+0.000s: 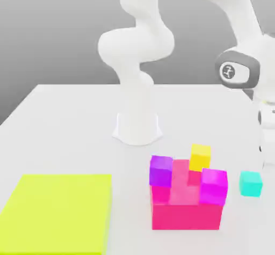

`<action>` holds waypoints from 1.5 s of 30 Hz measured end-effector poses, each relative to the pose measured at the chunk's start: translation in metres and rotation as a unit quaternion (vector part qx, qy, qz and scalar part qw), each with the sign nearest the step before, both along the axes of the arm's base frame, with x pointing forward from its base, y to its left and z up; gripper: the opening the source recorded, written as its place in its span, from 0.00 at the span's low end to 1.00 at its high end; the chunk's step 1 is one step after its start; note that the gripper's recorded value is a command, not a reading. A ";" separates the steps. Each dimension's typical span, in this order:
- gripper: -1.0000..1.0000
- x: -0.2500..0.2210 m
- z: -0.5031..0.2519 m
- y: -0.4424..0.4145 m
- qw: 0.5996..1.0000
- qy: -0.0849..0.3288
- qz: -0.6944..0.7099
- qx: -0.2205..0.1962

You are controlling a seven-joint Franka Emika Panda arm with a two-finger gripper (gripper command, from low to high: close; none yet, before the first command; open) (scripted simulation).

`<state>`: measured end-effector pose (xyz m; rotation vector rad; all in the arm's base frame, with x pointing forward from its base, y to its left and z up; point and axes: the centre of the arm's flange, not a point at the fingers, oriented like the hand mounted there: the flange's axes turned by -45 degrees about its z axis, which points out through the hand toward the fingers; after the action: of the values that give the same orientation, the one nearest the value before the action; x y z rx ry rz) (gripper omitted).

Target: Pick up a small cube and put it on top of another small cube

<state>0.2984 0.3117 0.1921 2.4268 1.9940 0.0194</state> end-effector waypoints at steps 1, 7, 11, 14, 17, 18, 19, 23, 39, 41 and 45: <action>0.50 -0.002 -0.012 0.001 1.000 0.003 0.005 -0.002; 0.00 -0.006 -0.058 0.001 1.000 0.005 0.009 -0.003; 0.00 -0.006 -0.063 0.000 1.000 0.005 0.009 -0.004; 0.00 -0.005 -0.044 0.001 1.000 0.005 0.009 -0.004; 0.00 -0.006 -0.013 0.001 1.000 0.005 0.009 -0.004; 0.00 0.002 0.000 0.000 1.000 -0.001 0.005 -0.001; 0.00 0.016 0.013 -0.006 1.000 -0.010 -0.008 0.003; 0.00 0.072 0.063 -0.075 0.994 -0.034 -0.107 0.004; 0.00 0.050 0.114 -0.253 0.940 0.005 -0.341 0.000; 0.00 0.049 0.091 -0.253 0.940 0.007 -0.341 -0.001; 1.00 0.048 0.080 -0.253 0.940 0.007 -0.341 -0.001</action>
<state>0.3463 0.0586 0.2726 2.9642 1.0462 -0.0009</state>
